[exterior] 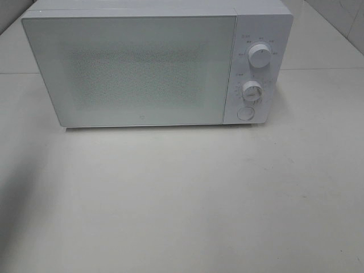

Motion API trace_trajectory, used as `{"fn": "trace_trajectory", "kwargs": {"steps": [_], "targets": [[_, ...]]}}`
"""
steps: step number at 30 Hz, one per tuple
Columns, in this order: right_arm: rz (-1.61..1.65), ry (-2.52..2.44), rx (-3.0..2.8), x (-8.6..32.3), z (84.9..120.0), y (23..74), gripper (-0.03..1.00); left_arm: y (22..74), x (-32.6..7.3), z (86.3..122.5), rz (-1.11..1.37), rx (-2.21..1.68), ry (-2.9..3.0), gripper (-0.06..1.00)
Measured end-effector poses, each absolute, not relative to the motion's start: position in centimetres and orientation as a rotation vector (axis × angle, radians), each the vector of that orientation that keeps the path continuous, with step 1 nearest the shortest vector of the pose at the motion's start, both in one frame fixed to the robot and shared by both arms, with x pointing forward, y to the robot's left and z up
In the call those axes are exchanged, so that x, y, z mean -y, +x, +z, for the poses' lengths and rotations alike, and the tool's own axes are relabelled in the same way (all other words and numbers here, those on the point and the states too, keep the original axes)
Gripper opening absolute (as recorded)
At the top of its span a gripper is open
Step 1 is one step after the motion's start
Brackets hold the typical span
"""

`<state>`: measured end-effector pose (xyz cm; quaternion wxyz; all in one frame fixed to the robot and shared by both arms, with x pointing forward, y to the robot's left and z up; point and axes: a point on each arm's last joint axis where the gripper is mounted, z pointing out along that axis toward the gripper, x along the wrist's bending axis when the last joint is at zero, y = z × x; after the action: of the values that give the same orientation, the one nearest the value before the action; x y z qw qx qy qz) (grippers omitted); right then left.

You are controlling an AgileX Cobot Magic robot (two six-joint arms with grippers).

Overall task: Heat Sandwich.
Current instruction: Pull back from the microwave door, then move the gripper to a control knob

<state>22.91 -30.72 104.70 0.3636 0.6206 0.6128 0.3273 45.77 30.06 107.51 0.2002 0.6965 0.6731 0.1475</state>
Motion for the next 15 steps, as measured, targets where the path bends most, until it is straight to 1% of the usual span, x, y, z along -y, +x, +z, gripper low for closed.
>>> {"fn": "trace_trajectory", "kwargs": {"steps": [4,9,11,15], "targets": [[0.842,1.597,-1.577,30.7,104.7,22.9,0.75,44.3,-30.0,107.4,0.413,-1.881,1.944,0.99],[0.842,1.597,-1.577,30.7,104.7,22.9,0.75,41.6,-29.9,105.7,0.388,-1.898,1.956,0.99],[0.842,1.597,-1.577,30.7,104.7,22.9,0.75,39.9,-29.8,104.4,0.368,-1.911,1.968,0.99],[0.842,1.597,-1.577,30.7,104.7,22.9,0.75,38.4,-29.7,103.8,0.36,-1.913,1.951,0.99]]}}
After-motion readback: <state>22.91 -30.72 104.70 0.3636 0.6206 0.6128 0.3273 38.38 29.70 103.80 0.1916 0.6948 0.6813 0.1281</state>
